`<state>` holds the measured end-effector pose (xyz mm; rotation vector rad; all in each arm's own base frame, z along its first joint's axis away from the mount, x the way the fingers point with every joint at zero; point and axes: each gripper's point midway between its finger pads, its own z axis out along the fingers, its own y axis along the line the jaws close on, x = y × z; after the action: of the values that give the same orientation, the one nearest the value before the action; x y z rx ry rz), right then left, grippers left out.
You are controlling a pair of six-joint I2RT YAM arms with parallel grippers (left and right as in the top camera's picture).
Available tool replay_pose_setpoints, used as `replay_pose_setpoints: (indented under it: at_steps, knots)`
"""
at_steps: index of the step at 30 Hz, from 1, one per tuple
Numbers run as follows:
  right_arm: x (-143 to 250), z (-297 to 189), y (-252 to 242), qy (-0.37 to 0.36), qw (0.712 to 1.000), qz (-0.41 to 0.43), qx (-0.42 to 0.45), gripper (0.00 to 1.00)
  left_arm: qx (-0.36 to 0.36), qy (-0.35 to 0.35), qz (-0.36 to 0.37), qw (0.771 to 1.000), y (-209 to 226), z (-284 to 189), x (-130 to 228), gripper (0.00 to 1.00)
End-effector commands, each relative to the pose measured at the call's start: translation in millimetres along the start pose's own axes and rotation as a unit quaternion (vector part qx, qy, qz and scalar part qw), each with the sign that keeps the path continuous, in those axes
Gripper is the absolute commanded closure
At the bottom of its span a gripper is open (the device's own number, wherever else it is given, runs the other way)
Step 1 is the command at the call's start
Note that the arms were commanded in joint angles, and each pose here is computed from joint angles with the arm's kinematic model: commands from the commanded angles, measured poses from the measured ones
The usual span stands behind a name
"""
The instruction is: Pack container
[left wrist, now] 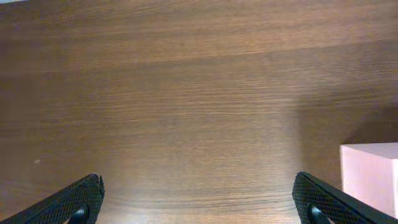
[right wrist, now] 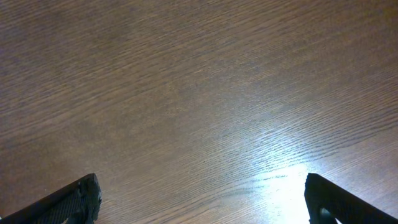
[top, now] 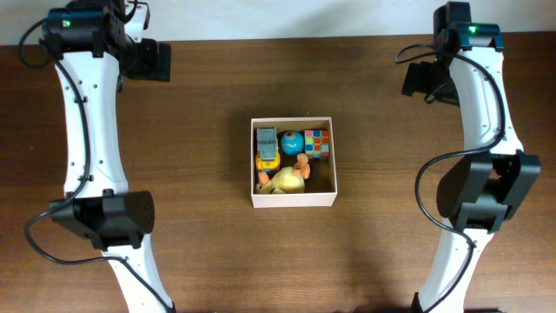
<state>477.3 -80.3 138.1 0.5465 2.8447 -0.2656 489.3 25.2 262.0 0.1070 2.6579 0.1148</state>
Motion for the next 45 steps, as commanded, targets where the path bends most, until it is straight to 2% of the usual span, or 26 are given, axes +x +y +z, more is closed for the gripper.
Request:
replay_pose_setpoints:
  at_steps: [1,4,8,15,34,39,45]
  knots:
    - [-2.4,-8.5,-1.7,-0.012,1.0,0.005,0.003,0.01,0.025,-0.08,-0.036,0.996,-5.3,-54.3,-19.6,0.01]
    - [-2.4,-8.5,-1.7,-0.012,1.0,0.005,0.003,0.01,0.023,-0.157,-0.072,0.985,-1.2,-98.1,-37.6,0.01]
    - [-2.4,-8.5,-1.7,-0.012,1.0,0.005,0.003,0.01,0.004,-0.241,-0.072,0.968,7.0,-145.4,-48.8,0.01]
    - [-2.4,-8.5,-1.7,-0.012,1.0,0.005,0.003,0.01,-0.037,-0.342,-0.04,0.938,12.6,-179.7,-21.3,0.01]
    - [-2.4,-8.5,-1.7,-0.012,1.0,0.005,0.003,0.01,-0.037,-0.503,-0.029,0.863,-23.8,-101.1,170.0,0.01]
    - [-2.4,-8.5,-1.7,-0.012,1.0,0.005,0.003,0.01,-0.039,-0.513,-0.029,0.857,-29.0,-80.9,202.4,0.01]
    - [-2.4,-8.5,-1.7,-0.012,1.0,0.005,0.003,0.01,-0.039,-0.515,-0.029,0.856,-32.0,-64.4,221.0,0.01]
